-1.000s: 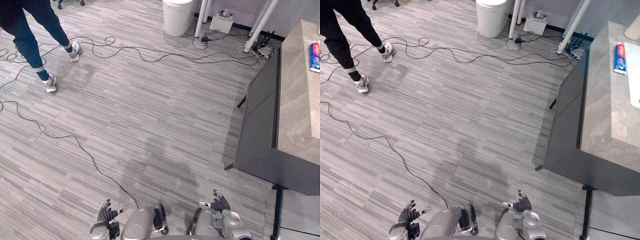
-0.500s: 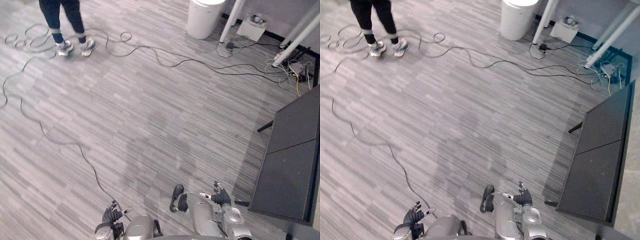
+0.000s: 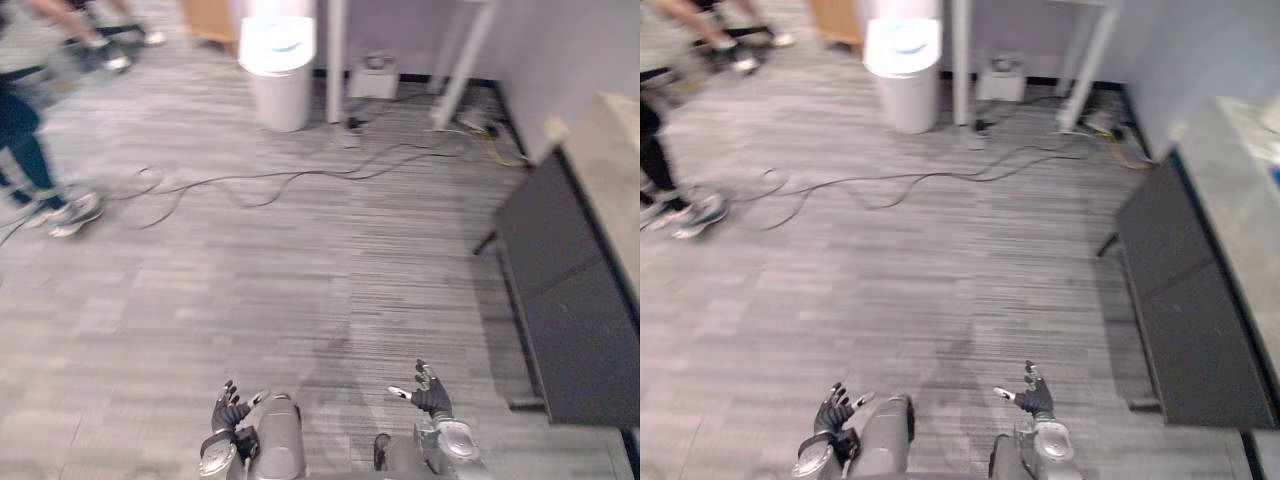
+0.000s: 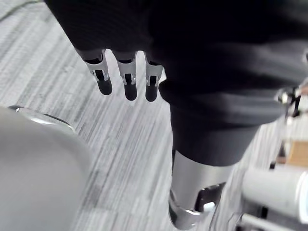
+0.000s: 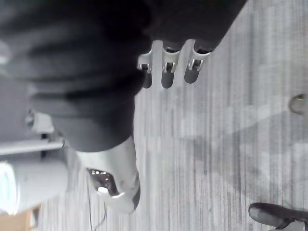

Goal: Organize washtable

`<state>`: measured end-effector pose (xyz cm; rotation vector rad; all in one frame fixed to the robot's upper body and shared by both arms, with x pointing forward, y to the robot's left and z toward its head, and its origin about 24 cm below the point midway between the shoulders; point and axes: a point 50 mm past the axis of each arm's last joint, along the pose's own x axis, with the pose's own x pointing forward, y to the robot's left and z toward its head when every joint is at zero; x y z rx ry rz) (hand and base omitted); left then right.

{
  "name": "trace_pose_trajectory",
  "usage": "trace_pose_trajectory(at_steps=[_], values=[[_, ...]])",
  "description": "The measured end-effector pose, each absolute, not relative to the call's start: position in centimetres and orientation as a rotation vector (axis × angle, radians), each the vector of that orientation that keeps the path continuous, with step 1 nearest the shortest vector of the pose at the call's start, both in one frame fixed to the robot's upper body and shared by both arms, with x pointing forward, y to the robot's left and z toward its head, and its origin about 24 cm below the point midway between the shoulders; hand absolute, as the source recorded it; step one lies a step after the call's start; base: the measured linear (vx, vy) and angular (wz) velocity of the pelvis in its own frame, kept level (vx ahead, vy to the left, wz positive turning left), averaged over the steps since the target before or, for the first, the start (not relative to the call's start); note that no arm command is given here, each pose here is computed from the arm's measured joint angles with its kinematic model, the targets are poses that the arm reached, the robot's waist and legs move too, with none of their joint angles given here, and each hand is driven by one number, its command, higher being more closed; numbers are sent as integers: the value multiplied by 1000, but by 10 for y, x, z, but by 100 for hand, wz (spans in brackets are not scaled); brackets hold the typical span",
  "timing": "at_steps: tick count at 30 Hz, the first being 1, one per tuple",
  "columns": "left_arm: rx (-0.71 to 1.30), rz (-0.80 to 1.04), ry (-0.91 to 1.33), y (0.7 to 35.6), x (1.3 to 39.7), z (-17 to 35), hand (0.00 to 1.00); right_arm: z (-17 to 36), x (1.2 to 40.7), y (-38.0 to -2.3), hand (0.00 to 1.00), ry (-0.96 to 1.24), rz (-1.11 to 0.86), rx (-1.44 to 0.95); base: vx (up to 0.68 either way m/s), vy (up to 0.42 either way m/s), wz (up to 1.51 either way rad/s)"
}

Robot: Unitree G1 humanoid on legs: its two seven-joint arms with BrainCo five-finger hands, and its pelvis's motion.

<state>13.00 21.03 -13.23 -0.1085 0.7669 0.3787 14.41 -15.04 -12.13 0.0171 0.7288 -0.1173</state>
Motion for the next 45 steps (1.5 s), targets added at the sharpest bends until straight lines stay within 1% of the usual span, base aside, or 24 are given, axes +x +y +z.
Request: trace_pose_trajectory(at_steps=[2,5,8,9,11,13,14,16,20,27,33,38,41,43,45], values=[[-80,376,805,215,124,-136,0,-127,140,-146,0,761,-81,3,163,133,-95],[-74,374,818,217,121,-137,0,-130,146,-143,0,782,-49,-6,153,14,-79],[-55,379,852,223,114,-140,0,-130,155,-150,0,778,-20,-71,203,-108,-71],[-47,379,860,225,112,-141,0,-130,153,-152,0,783,-22,-77,304,-158,-39],[-41,361,877,221,111,-143,0,-132,149,-169,0,801,-45,-115,267,-159,-33],[-64,325,884,204,112,-146,0,-132,147,-186,0,806,-87,-133,260,-183,-22],[-71,323,886,202,111,-147,0,-131,148,-189,0,805,-99,-133,223,-189,-17],[-76,309,887,197,112,-147,0,-133,144,-189,0,817,-107,-125,201,-181,-21],[-68,307,868,199,116,-145,0,-137,134,-192,0,849,-128,-116,200,-92,-33],[-78,336,831,204,120,-140,0,-141,125,-197,0,885,-175,-104,208,141,-78],[-67,350,822,212,124,-138,0,-145,117,-177,0,904,-172,-40,398,230,-80],[-25,310,874,212,115,-143,0,-139,131,-173,0,856,-121,-57,425,110,-40],[-15,306,874,214,116,-142,0,-137,137,-175,0,835,-120,-66,538,-1,-29],[-16,305,874,213,116,-142,0,-133,148,-175,0,810,-109,-76,538,-65,-24],[-11,319,898,217,106,-144,0,-135,142,-173,0,825,-79,-95,608,-42,-61]])
